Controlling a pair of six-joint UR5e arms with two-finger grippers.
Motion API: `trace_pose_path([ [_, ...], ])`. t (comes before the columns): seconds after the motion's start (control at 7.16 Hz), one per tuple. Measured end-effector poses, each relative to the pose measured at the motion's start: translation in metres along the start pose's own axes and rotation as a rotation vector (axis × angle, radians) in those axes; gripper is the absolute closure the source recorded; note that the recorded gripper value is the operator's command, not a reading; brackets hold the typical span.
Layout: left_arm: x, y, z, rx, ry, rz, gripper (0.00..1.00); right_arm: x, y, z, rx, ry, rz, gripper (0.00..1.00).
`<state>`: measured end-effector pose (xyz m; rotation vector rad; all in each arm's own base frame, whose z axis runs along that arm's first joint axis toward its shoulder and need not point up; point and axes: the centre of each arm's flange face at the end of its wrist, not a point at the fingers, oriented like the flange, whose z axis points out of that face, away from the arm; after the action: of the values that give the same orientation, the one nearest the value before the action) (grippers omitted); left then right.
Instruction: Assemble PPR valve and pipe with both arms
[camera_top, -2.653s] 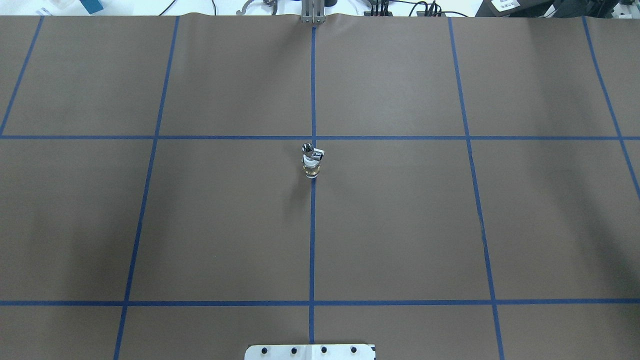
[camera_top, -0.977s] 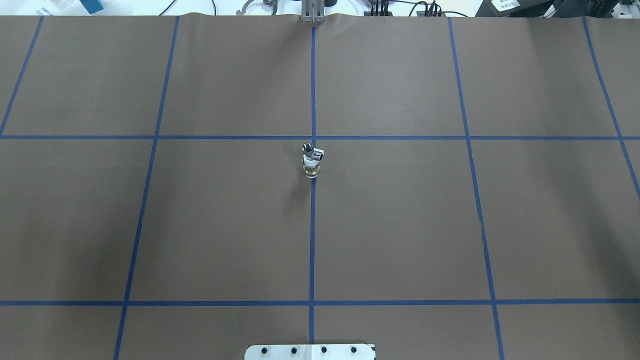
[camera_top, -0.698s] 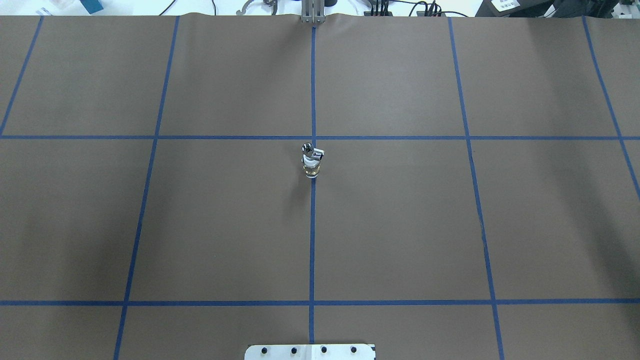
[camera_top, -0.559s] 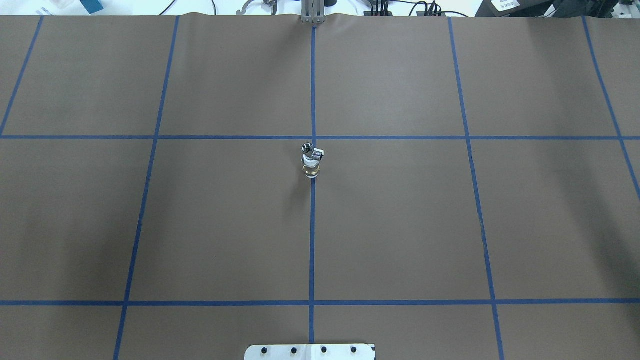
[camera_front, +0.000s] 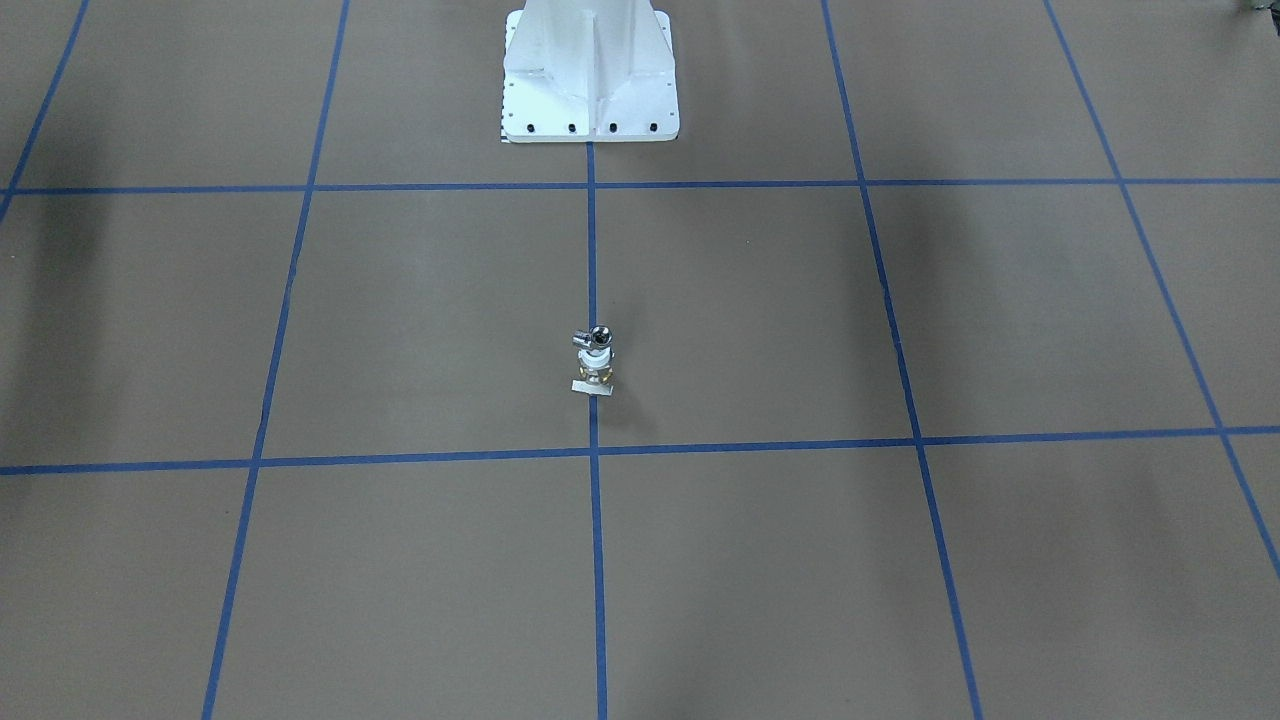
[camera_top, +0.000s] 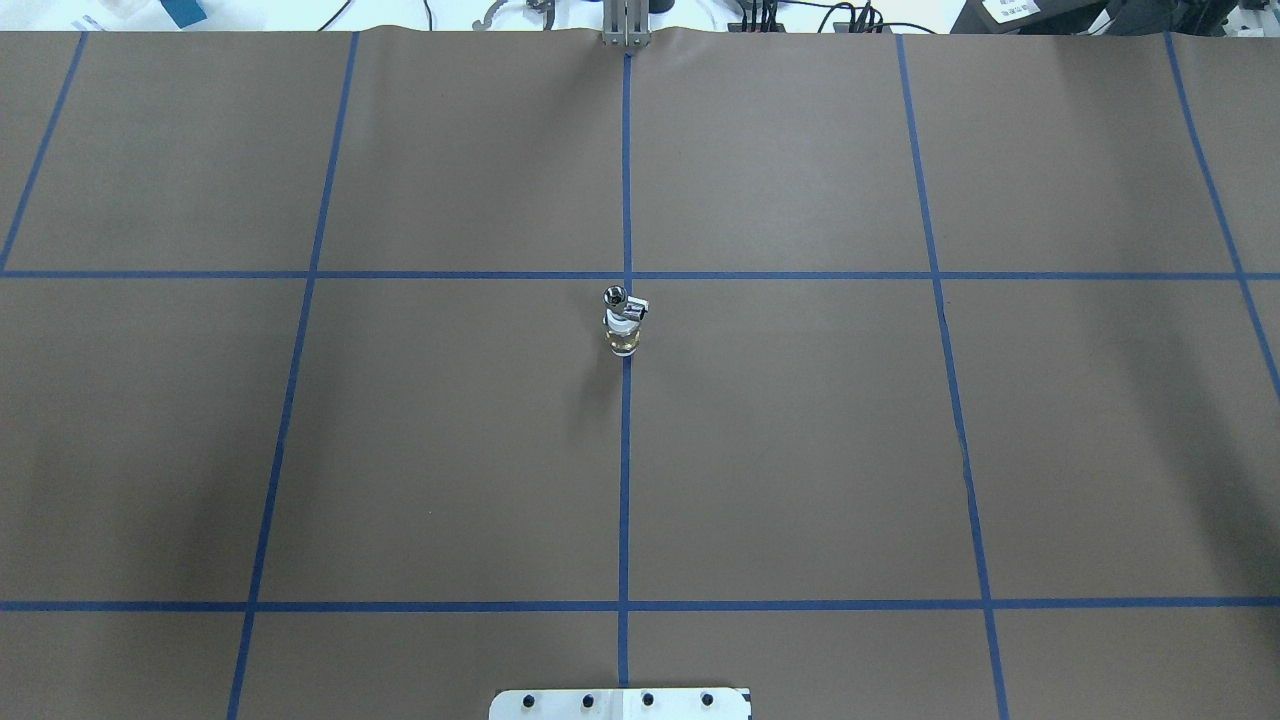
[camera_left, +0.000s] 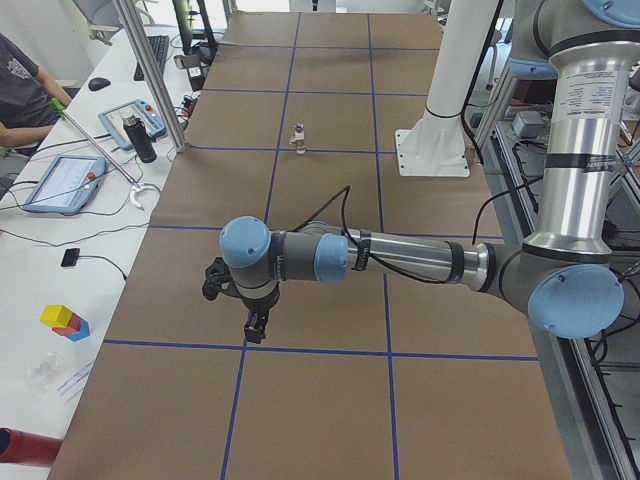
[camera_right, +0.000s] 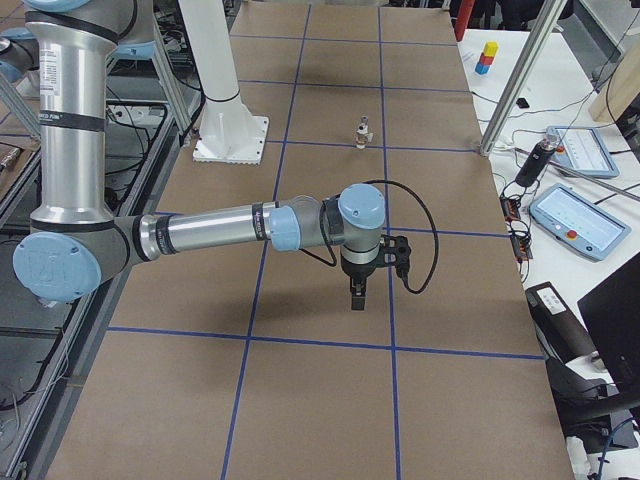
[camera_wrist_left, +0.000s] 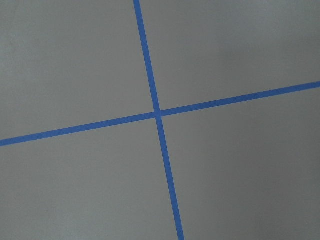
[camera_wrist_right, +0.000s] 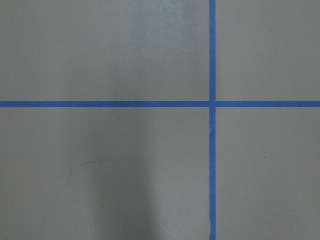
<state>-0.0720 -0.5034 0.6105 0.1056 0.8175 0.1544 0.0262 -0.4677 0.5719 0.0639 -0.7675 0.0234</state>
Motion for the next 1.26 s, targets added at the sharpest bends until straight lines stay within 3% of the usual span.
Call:
trace_pose_path([
  [1.26,0.004,0.006,-0.015,0.028,-0.014,0.004,0.0,-0.002,-0.002,-0.001,0.002,0.0,-0.004,0.0],
])
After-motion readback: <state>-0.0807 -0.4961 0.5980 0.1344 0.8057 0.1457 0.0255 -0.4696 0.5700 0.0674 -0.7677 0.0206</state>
